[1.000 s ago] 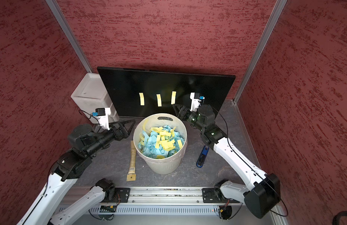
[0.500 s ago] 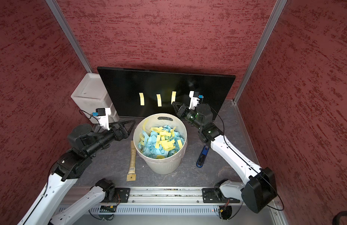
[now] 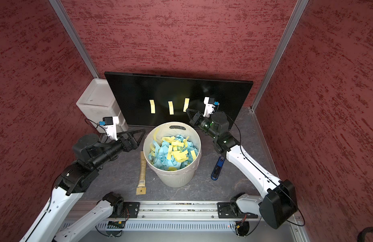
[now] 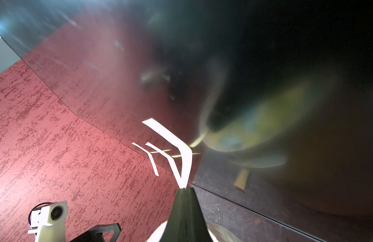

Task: Remove the sticky note from the monitor
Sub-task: Tear off the sticky note from the monitor, then place the sticky note in the trash bin.

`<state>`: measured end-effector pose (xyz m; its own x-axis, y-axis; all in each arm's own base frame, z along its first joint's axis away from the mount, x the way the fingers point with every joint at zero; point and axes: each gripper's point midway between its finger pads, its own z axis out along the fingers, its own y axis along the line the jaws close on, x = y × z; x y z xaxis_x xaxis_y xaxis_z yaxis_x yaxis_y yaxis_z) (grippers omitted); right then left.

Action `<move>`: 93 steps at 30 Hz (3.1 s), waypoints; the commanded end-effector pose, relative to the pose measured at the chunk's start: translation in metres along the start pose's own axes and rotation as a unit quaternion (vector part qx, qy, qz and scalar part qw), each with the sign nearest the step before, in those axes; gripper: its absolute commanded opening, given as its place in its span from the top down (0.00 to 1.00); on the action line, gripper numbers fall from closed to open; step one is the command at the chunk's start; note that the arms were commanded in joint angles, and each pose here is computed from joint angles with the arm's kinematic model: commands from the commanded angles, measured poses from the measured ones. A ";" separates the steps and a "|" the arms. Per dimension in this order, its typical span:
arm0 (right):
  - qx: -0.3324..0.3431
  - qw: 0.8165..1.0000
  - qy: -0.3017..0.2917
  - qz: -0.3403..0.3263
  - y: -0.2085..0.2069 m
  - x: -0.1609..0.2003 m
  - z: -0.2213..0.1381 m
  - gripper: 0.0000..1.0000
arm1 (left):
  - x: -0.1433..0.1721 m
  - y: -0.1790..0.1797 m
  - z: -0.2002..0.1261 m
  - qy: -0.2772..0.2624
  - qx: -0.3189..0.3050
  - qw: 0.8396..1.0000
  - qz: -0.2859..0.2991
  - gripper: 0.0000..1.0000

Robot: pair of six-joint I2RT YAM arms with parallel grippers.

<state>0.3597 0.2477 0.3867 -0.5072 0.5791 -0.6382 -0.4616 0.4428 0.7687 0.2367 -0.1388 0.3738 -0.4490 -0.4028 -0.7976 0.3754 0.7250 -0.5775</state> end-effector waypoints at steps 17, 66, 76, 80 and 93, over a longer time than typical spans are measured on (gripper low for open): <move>0.001 1.000 -0.006 -0.003 -0.001 0.001 -0.015 1.00 | -0.005 -0.003 -0.003 -0.015 0.011 1.000 -0.004 0.00; -0.003 0.956 0.180 -0.232 0.030 0.096 -0.079 1.00 | -0.008 0.006 0.013 0.000 0.027 0.996 -0.081 0.00; 0.002 0.951 0.186 -0.249 0.028 0.102 -0.074 0.99 | -0.009 0.016 0.017 0.003 0.023 0.994 -0.109 0.00; -0.001 0.949 0.183 -0.255 0.029 0.102 -0.074 0.93 | -0.009 0.024 0.017 0.005 0.007 0.993 -0.120 0.00; 0.001 0.948 0.161 -0.276 0.033 0.092 -0.079 0.74 | -0.013 0.030 0.019 0.012 -0.010 0.992 -0.128 0.00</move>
<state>0.2410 0.2686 0.3303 -0.4404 -0.0004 -0.8978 -0.7181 0.6004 0.3520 0.2673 -0.1234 0.3566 -0.5468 -0.5596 -0.6227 0.2316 0.6137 -0.7548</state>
